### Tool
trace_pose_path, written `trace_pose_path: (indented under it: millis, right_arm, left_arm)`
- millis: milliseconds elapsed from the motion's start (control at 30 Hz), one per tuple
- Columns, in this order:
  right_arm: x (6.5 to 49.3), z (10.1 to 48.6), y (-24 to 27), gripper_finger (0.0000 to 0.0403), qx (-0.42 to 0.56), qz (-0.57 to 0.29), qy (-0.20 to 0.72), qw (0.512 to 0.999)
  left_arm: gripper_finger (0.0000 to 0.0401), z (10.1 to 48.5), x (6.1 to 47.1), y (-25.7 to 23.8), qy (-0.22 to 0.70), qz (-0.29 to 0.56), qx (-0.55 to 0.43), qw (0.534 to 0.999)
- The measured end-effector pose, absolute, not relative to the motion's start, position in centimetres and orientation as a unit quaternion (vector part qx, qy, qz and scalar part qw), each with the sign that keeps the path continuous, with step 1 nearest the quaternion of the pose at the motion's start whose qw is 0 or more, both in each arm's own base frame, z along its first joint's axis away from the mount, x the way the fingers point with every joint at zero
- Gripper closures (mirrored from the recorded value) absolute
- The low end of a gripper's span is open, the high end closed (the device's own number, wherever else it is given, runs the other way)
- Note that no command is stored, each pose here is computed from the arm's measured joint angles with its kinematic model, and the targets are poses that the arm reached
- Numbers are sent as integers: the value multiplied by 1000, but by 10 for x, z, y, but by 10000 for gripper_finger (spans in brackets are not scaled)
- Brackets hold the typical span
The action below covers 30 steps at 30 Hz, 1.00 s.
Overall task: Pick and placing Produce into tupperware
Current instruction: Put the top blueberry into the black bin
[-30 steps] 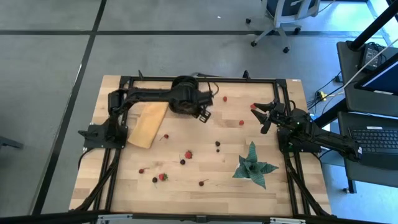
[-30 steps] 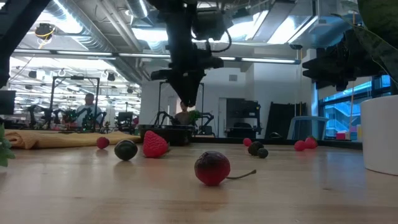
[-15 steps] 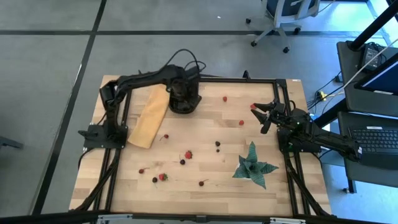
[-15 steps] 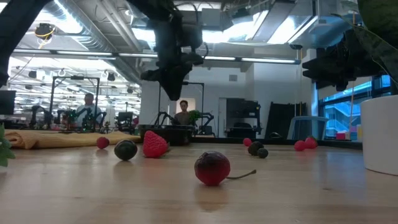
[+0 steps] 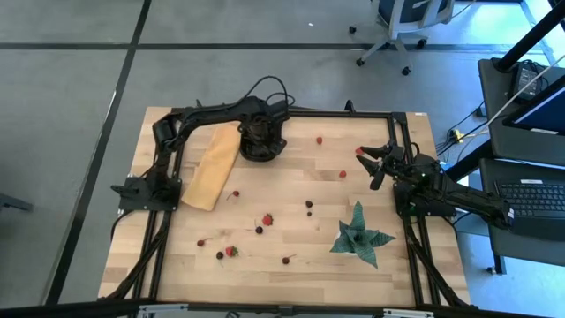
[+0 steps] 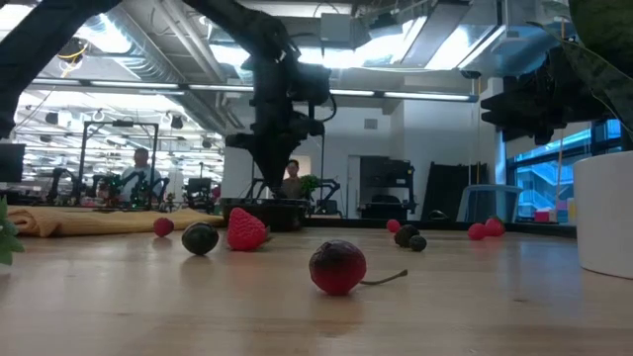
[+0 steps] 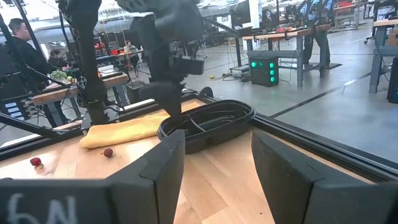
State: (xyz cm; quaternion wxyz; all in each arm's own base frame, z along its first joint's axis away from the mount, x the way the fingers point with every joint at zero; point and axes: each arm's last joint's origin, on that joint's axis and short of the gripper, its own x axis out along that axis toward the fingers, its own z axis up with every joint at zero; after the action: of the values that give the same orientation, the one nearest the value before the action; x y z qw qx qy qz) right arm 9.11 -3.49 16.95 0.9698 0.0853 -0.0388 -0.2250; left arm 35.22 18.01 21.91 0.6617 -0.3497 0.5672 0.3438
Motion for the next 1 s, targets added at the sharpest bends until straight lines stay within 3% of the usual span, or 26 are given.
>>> trace_pose_path:
  millis: [433, 1000]
  right_arm:
    - [91, 169, -35, 215, 86, -225, -39, 970]
    - [91, 169, -35, 215, 86, -225, -39, 970]
  left_arm:
    - [337, 182, 363, 187, 590, 346, -351, 640]
    - [337, 181, 369, 179, 589, 358, -312, 654]
